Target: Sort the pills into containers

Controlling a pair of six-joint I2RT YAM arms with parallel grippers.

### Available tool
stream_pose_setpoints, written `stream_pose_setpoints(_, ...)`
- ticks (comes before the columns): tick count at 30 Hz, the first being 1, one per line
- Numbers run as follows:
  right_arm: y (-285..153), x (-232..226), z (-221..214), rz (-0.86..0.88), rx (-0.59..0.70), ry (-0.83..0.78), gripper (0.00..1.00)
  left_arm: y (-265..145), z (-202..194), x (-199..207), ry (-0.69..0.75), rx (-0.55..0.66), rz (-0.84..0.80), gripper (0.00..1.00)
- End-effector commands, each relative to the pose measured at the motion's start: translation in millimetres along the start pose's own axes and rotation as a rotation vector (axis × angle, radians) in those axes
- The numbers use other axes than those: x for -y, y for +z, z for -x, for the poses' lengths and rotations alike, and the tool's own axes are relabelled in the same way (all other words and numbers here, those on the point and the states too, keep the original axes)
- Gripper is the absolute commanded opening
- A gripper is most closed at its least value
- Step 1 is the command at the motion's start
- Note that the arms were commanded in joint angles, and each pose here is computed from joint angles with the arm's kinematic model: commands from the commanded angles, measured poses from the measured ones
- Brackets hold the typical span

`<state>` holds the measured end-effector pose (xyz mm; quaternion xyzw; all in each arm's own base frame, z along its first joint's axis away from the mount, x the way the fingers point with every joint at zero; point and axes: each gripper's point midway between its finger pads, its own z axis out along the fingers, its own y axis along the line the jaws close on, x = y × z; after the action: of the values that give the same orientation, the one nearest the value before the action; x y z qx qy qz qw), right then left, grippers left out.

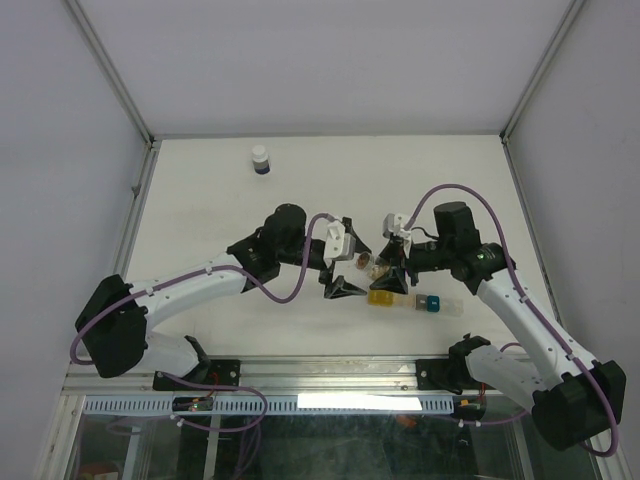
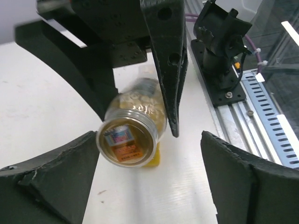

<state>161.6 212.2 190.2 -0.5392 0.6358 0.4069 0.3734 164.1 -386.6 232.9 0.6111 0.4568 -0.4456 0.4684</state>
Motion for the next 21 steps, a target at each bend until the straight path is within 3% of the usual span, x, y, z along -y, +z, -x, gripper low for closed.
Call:
stream_pose_setpoints(1,-4,12,27,-0.038,0.066,-0.097,0.00,-1,24,-8,0.048,0.090,0.027,0.98)
stream_pose_setpoints(10,-4,11,28,-0.035,0.068,-0.097,0.00,-37,38,-20,-0.086,0.179,0.277,0.99)
stream_pose_setpoints(14,-4,12,28,-0.037,0.068,-0.097,0.00,-51,39,-23,-0.257,0.225,0.381,0.99)
stream_pose_setpoints(21,-3,12,27,-0.035,0.065,-0.092,0.00,-57,66,-24,-0.607,0.313,0.415,0.95)
